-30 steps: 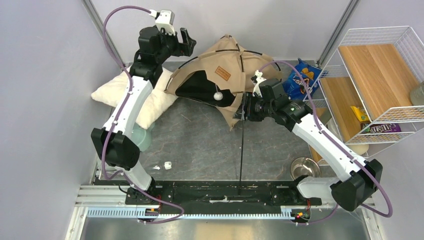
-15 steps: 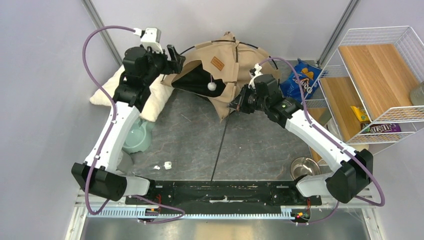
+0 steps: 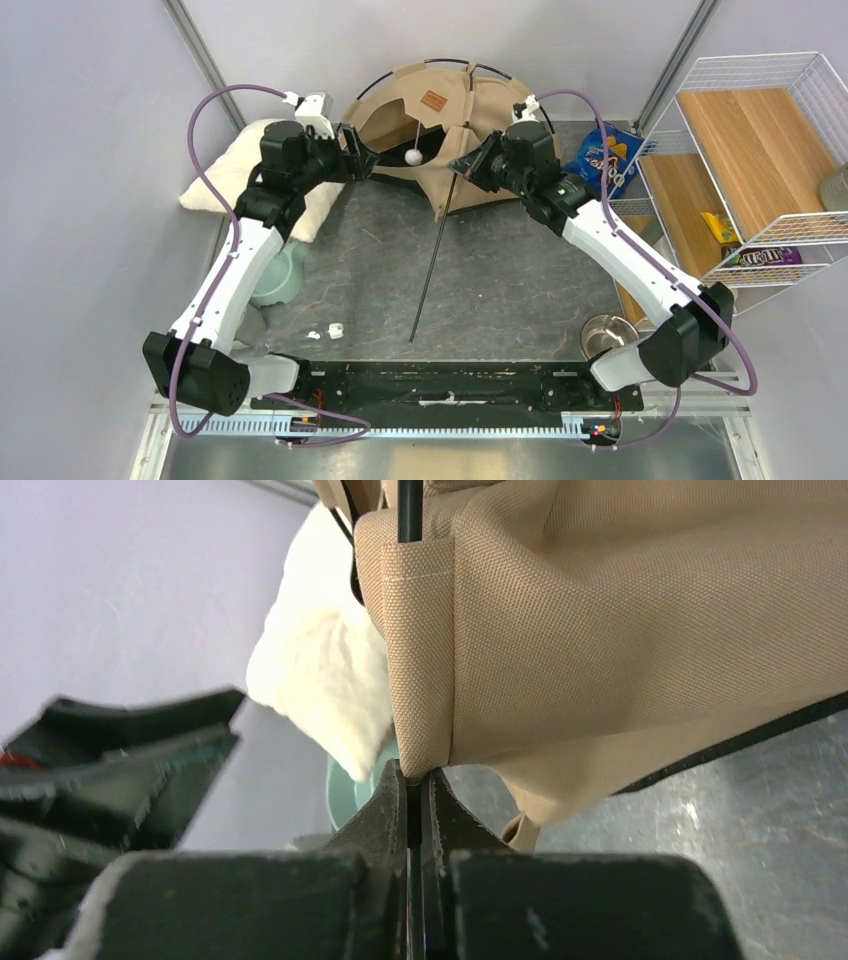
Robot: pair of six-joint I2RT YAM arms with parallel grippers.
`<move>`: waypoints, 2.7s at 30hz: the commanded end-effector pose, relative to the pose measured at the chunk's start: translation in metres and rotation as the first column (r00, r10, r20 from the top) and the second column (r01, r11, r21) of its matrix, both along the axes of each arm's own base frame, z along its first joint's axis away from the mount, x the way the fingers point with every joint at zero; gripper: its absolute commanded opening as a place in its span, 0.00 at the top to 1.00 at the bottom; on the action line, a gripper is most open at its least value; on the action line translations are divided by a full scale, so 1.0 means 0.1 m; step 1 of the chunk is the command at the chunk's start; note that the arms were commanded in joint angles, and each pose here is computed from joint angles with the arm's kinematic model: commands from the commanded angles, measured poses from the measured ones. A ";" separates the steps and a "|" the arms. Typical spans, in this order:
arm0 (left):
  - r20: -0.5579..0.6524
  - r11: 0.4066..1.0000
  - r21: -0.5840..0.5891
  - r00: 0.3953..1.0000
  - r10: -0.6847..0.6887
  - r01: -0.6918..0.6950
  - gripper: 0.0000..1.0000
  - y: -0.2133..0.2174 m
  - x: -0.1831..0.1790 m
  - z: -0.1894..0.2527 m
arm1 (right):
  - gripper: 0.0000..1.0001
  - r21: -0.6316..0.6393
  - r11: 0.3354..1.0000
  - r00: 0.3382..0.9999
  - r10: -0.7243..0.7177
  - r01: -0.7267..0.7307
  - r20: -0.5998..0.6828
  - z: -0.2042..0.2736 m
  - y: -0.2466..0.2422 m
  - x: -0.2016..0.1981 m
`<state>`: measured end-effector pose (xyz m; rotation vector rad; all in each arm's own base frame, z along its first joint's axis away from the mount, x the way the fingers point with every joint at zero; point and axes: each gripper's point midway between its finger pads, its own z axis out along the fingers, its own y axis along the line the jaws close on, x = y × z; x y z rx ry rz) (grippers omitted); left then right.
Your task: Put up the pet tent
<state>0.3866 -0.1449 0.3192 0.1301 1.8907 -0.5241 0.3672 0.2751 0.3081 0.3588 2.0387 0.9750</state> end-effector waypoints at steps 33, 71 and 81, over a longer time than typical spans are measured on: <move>-0.071 0.705 -0.427 0.757 -0.650 0.566 0.69 -1.48 -1.17 -0.23 | 1.00 -0.080 0.997 0.999 -0.013 0.015 0.029 0.20 0.11 0.48; -0.012 0.715 -0.513 0.829 -0.559 0.475 0.98 -1.60 -0.79 0.23 | 0.45 -0.060 0.879 0.866 0.476 -0.473 0.155 -0.15 0.76 -1.30; -0.014 0.732 -0.512 0.847 -0.531 0.450 0.98 -1.58 -0.73 0.21 | 0.82 -0.066 0.908 0.904 0.418 -0.414 0.089 -0.29 0.72 -1.30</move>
